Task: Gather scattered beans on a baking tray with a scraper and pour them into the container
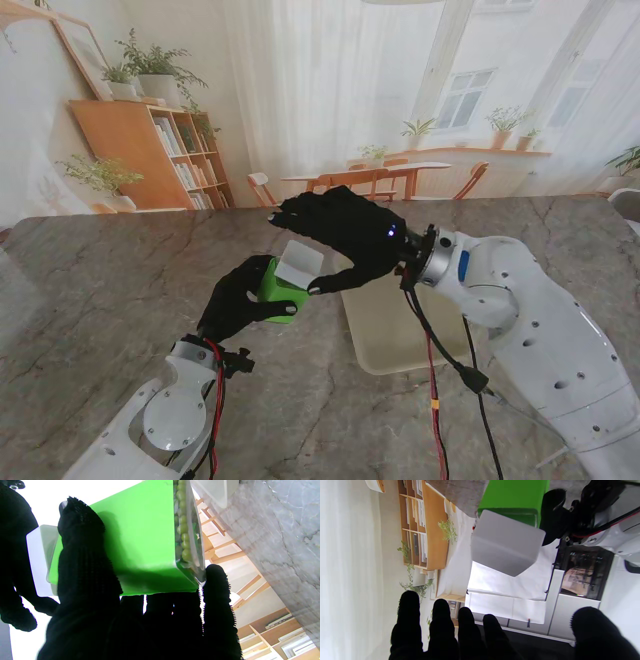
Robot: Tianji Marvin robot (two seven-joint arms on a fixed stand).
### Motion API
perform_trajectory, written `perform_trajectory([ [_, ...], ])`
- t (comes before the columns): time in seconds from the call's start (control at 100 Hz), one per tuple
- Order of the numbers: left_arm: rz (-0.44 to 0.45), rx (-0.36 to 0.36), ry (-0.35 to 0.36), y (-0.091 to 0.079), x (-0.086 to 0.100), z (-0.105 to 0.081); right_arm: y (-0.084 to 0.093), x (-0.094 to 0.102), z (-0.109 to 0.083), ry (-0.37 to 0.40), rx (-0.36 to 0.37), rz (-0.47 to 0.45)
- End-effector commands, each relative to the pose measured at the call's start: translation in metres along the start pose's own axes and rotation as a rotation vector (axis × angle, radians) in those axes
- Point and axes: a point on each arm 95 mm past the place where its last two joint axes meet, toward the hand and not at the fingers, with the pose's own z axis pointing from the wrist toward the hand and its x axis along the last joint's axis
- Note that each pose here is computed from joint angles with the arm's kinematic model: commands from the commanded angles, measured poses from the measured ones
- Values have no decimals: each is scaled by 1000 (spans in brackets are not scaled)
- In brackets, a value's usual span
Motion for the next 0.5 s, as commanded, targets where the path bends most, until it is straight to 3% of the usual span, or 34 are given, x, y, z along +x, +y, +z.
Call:
perform_trajectory([
  [0.0, -9, 1, 3, 2, 2, 0, 2, -10, -4, 20, 24, -6],
  [0.26, -18, 1, 6, 2, 2, 1, -8, -14, -3, 148, 76, -73],
  [0.49, -32, -4, 10, 4, 2, 1, -29, -13, 5, 144, 53, -65],
])
